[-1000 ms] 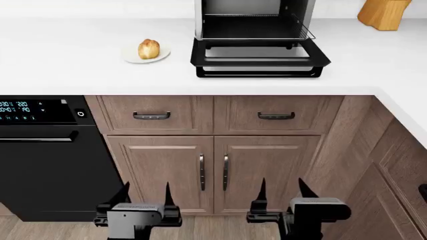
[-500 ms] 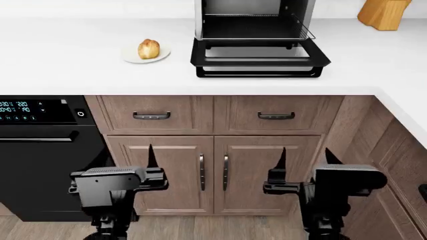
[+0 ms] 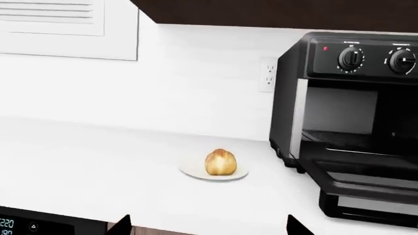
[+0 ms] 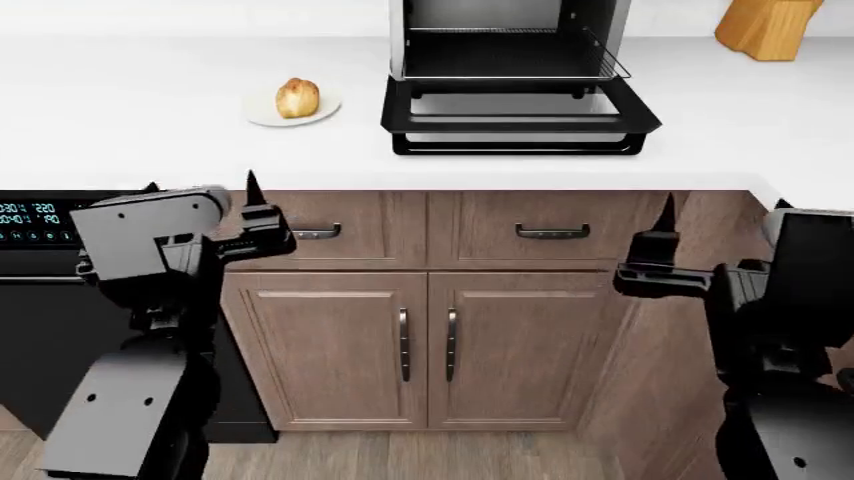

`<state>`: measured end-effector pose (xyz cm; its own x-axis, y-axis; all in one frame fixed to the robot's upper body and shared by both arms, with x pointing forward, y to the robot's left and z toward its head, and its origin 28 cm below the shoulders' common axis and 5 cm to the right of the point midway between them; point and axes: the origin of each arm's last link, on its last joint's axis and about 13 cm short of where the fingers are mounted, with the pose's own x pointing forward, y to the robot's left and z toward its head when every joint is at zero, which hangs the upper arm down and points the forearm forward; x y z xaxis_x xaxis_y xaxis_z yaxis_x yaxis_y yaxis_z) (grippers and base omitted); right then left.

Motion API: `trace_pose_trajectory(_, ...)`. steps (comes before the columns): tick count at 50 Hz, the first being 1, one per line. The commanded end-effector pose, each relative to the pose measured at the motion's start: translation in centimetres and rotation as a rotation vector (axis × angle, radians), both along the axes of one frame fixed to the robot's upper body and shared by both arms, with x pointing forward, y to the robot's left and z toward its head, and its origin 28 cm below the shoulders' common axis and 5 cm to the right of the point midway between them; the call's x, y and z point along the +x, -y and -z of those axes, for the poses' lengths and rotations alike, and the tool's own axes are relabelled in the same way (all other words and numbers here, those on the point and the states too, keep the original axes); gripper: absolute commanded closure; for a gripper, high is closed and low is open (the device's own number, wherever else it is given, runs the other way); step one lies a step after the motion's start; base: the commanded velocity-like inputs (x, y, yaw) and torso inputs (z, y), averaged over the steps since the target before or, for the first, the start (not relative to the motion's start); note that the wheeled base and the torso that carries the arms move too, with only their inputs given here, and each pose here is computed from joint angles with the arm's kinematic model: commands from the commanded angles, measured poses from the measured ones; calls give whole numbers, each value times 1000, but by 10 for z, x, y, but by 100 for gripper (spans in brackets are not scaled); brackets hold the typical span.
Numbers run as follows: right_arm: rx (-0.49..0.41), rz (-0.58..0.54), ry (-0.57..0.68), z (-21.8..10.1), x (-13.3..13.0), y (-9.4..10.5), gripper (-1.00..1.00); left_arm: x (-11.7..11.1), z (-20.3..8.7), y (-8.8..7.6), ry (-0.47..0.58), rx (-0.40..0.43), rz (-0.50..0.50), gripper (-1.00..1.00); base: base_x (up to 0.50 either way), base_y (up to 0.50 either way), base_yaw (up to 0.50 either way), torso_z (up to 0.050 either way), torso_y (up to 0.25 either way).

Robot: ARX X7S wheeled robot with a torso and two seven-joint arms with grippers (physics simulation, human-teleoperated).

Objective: Place the bread on the rack of the toaster oven.

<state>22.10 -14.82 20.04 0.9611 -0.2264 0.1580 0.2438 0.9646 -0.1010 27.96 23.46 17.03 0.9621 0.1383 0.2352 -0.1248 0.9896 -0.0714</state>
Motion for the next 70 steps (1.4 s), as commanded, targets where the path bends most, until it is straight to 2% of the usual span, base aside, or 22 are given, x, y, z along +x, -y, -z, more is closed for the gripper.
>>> trace_pose_trajectory(1, -15, 80, 13, -34, -3, 19, -100, 23, -30, -8, 21, 0, -70, -100, 0, 0, 0, 0, 0)
trace_pose_trajectory(5, -24, 102, 16, -40, -6, 23, -100, 27, -35, -10, 29, 2, -85, -100, 0, 0, 0, 0, 0)
trace_pose_trajectory(15, 22, 107, 23, -42, -9, 30, -100, 33, -37, -13, -2, -24, -101, -100, 92, 0, 0, 0, 0)
trace_pose_trajectory(30, 32, 110, 34, -44, -10, 33, -100, 28, -41, -13, 14, -17, -106, -100, 480, -2, 0, 0, 0)
trace_pose_trajectory(48, 31, 126, 35, -50, -14, 35, -100, 26, -43, -16, 16, -26, -123, -100, 500, -174, 0, 0, 0)
trace_pose_trajectory(60, 18, 133, 43, -56, -16, 35, -100, 30, -45, -23, 21, -16, -153, -100, 500, -247, 0, 0, 1)
trace_pose_trajectory(70, 5, 153, 36, -57, -17, 37, -100, 32, -44, -26, 14, -3, -179, -100, 0, 0, 0, 0, 1)
